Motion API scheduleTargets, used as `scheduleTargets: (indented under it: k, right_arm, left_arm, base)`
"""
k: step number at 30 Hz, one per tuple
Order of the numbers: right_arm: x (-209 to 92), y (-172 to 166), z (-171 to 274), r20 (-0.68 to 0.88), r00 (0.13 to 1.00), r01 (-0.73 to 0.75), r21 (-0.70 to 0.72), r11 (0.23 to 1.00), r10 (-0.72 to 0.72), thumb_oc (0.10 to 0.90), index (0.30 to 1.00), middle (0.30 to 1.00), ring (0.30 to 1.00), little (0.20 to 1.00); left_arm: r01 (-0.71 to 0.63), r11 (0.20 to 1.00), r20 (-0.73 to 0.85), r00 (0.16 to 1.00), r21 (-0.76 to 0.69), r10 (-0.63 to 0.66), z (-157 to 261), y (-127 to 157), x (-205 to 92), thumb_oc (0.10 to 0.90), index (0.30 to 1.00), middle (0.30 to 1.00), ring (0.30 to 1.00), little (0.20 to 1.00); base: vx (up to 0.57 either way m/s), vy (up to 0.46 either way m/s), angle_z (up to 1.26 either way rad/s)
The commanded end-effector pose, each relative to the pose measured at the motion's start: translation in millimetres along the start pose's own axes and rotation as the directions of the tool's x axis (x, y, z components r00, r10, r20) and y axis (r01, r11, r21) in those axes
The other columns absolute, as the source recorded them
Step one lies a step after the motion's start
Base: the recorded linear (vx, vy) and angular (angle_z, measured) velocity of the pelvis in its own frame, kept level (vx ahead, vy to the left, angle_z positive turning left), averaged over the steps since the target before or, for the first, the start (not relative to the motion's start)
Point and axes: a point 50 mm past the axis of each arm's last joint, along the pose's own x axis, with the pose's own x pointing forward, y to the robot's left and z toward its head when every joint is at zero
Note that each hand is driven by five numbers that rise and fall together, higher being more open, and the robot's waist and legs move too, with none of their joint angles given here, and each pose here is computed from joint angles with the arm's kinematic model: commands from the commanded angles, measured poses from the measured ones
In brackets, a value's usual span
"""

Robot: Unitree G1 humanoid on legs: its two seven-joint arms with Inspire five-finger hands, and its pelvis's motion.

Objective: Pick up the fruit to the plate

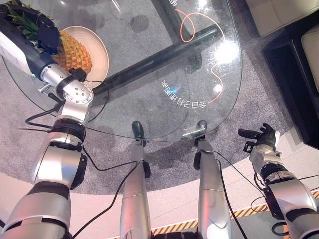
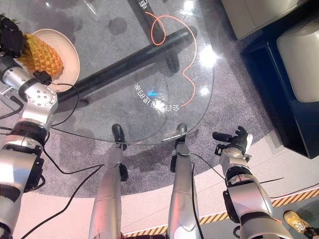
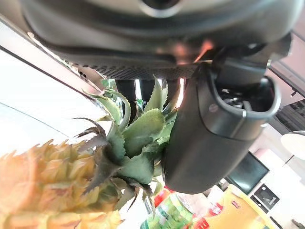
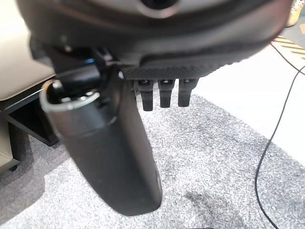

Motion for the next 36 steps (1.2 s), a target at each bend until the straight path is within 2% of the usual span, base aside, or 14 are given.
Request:
scheduleTargets:
  k: [1,8,16,19,21,22,36]
  right_arm:
    - [4.2,-25.0,-8.8,-0.003,0.993,0.121,-0.012,0.993,-0.121,0.800,0.900,0.900,0.900,0.900]
    - [4.3,-25.9,-8.6,-0.007,0.992,0.126,-0.003,0.992,-0.126,0.800,0.900,0.900,0.900,0.900]
    - [4.3,-28.3,-10.3,-0.008,0.990,0.141,0.005,0.990,-0.141,0.800,0.900,0.900,0.900,0.900]
    - [4.5,-28.4,-8.7,-0.007,0.990,0.144,0.007,0.990,-0.144,0.800,0.900,0.900,0.900,0.900]
    - [4.7,-28.2,-7.3,-0.008,0.990,0.144,0.009,0.990,-0.144,0.800,0.900,0.900,0.900,0.900]
    - [4.7,-28.1,-7.0,-0.009,0.990,0.144,0.009,0.990,-0.144,0.800,0.900,0.900,0.900,0.900]
    - [4.4,-28.7,-10.4,-0.017,0.989,0.146,0.014,0.989,-0.146,0.800,0.900,0.900,0.900,0.900]
  left_arm:
    - [-0.113,0.980,0.136,0.981,-0.161,0.136,36.8,13.7,35.7,0.410,0.566,0.566,0.566,0.510]
    - [-0.085,0.979,0.153,0.982,-0.184,0.114,36.0,14.7,30.5,0.402,0.559,0.559,0.559,0.502]
    - [-0.054,0.974,0.168,0.981,-0.221,0.093,34.0,16.1,20.1,0.440,0.592,0.592,0.592,0.540]
    - [-0.043,0.970,0.169,0.982,-0.238,0.085,33.0,16.0,15.6,0.553,0.688,0.688,0.688,0.653]
    - [-0.041,0.968,0.164,0.983,-0.247,0.083,32.5,15.7,13.9,0.687,0.804,0.804,0.804,0.787]
    - [-0.038,0.968,0.162,0.983,-0.250,0.081,32.3,15.4,12.8,0.800,0.900,0.900,0.900,0.900]
    - [-0.019,0.965,0.136,0.989,-0.260,0.056,25.1,15.9,4.8,0.800,0.900,0.900,0.900,0.900]
  base:
    - [0.00,0.000,0.00]
    - [0.00,-0.004,0.01]
    - [0.00,0.000,0.00]
    - [0.00,0.000,0.00]
    - [0.00,0.000,0.00]
    - [0.00,0.000,0.00]
    - [0.00,0.000,0.00]
